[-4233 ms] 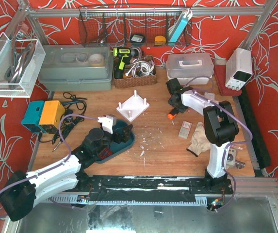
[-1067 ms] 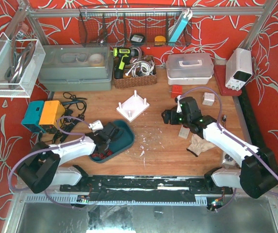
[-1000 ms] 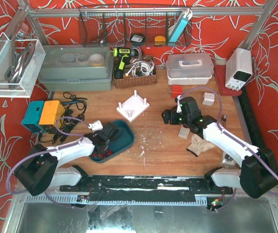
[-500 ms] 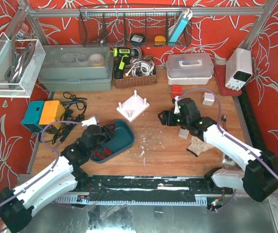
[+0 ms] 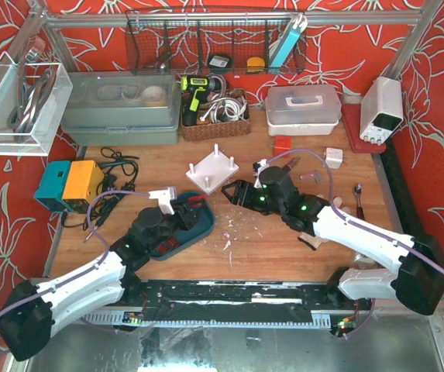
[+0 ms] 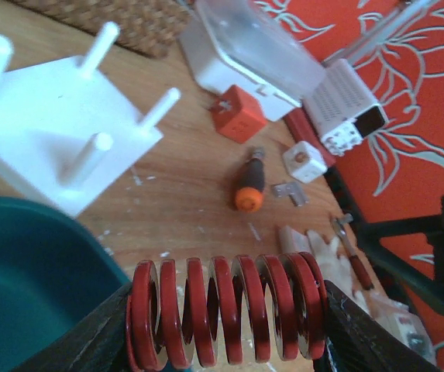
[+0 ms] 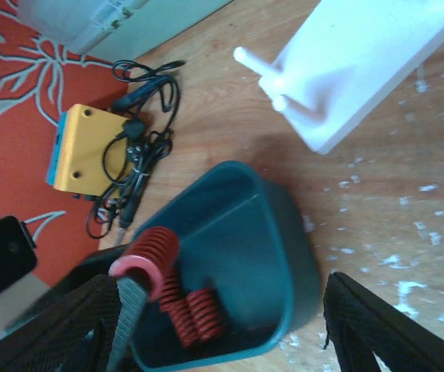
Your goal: Install the large spring
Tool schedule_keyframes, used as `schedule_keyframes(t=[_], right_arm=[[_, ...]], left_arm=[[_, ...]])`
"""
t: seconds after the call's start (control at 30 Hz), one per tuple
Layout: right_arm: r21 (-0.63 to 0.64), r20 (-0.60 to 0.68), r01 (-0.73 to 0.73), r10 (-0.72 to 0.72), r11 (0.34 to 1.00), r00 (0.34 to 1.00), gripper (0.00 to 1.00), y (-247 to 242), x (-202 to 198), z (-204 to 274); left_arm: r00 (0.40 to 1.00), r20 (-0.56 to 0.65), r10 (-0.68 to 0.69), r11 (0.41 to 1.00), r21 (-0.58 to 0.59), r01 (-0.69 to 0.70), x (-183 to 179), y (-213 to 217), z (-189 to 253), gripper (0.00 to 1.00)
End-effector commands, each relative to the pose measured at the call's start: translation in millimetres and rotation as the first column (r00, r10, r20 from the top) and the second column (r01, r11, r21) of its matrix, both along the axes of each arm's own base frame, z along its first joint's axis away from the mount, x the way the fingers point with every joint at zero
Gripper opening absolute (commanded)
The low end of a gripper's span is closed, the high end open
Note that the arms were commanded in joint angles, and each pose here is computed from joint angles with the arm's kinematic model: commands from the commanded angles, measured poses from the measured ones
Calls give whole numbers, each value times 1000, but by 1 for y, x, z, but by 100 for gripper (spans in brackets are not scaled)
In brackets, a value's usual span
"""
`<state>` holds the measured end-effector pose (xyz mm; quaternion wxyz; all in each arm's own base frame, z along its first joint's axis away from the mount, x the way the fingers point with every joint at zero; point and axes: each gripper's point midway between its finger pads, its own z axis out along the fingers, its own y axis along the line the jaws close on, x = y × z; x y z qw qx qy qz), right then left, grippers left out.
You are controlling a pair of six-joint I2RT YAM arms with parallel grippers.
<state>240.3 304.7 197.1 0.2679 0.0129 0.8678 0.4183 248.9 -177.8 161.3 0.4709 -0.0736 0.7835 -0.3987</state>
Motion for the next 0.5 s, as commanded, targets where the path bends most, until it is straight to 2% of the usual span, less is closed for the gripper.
schedule_keyframes(t=[0.0,0.17,0.47], right_arm=[[78,-50,113,-110,991,993,76,21,7,21],[63,-109,125,-117,990,987,77,41,5,21],[115,-202,49,-25,992,979,70,82,-17,5]], left_arm=[[962,267,-65,995,-58,83,-3,-18,57,4],[942,327,-69,997,-9,76,-4,-20,58,4],[913,386,-132,991,16,136,-10,-31,64,4]])
